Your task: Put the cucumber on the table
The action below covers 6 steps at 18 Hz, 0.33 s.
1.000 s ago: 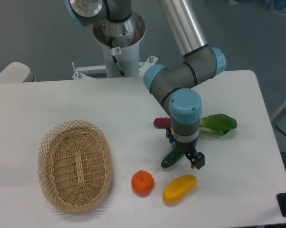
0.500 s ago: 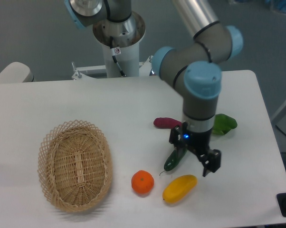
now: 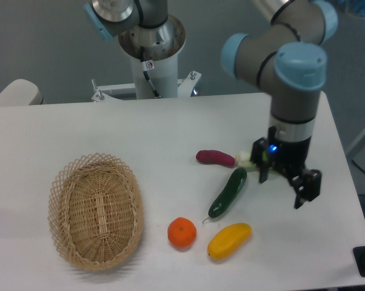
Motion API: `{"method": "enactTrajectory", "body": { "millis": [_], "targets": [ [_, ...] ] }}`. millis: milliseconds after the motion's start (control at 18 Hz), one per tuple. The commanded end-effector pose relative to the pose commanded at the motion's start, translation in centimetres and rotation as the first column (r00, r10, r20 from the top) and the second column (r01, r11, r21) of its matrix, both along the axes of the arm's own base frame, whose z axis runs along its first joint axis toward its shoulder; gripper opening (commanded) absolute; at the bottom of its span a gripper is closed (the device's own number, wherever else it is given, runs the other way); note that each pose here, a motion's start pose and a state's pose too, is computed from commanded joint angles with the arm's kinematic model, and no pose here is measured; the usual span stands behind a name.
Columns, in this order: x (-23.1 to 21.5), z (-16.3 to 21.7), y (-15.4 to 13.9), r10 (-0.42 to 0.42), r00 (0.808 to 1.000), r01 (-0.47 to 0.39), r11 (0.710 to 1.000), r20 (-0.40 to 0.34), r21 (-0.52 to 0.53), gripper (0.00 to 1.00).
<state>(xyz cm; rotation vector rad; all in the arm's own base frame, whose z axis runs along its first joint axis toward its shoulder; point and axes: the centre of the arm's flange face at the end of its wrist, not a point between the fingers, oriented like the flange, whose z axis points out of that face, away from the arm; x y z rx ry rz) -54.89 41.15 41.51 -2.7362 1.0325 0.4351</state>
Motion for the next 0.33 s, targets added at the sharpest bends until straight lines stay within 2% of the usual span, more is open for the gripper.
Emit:
{"method": "enactTrajectory", "body": {
  "millis": [111,333],
  "targets": [
    [-0.66,0.13,-1.48,-0.022,1.000,0.022,1.000,0.000,-0.014,1.00],
    [-0.72,0.17,-1.69,-0.041,0.999,0.041,0.999,-0.003,-0.020,1.00]
  ]
}}
